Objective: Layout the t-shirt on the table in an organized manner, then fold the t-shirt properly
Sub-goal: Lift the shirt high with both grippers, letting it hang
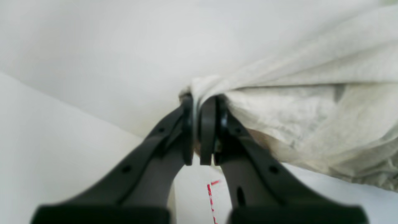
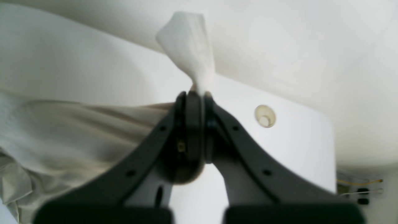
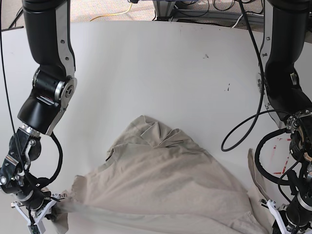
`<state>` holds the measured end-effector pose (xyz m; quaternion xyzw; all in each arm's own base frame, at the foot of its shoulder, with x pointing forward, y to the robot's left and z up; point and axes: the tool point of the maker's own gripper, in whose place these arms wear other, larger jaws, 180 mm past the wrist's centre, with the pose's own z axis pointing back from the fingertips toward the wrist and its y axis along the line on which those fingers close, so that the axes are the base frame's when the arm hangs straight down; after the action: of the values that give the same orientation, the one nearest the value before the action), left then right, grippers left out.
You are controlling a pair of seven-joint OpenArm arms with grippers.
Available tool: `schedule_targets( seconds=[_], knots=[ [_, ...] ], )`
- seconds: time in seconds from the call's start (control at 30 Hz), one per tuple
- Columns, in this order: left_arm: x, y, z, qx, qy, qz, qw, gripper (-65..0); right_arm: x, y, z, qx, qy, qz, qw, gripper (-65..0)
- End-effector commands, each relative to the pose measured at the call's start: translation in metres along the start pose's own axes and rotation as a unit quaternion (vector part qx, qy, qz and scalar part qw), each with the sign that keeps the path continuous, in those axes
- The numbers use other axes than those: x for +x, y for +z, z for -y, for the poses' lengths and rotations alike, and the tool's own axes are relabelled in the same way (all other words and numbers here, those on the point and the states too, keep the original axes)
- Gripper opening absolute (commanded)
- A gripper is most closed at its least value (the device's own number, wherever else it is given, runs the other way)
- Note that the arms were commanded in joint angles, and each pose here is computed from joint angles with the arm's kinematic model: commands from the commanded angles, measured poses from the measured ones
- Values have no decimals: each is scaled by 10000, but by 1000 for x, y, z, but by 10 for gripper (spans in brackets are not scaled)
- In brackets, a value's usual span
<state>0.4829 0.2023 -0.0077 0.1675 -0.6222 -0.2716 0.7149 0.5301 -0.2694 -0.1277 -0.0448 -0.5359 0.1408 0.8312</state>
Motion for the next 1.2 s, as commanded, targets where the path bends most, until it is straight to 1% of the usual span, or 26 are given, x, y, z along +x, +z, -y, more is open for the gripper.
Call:
schedule_targets(
  seconds=[0.0,0.13,0.33,0.47,0.63,0.87,1.03,1.17],
  knots=[
    [24,7,-12,143,-19,353,9993,-650,46,13,11,-147,167,509,9985,-650],
    [30,9,-16,191,-26,424,9989,-650,65,18,15,-199,205,673,9973,-650],
    [50,18,-28,368,-84,665,9971,-650,90,29,23,-289,235,913,9951,-650],
    [66,25,-40,495,-108,835,9952,-650,106,44,44,-518,305,1043,9927,-650],
    [89,34,-56,674,-128,1075,9918,-650,127,54,49,-632,549,1142,9899,-650],
    [128,55,-82,987,-190,1497,9836,-650,165,72,51,-768,888,1372,9836,-650],
    [141,63,-89,1072,-217,1642,9803,-650,180,88,66,-977,994,1464,9794,-650],
    [139,58,-88,1014,-177,1583,9820,-650,184,95,73,-1086,1064,1469,9774,-650]
  ],
)
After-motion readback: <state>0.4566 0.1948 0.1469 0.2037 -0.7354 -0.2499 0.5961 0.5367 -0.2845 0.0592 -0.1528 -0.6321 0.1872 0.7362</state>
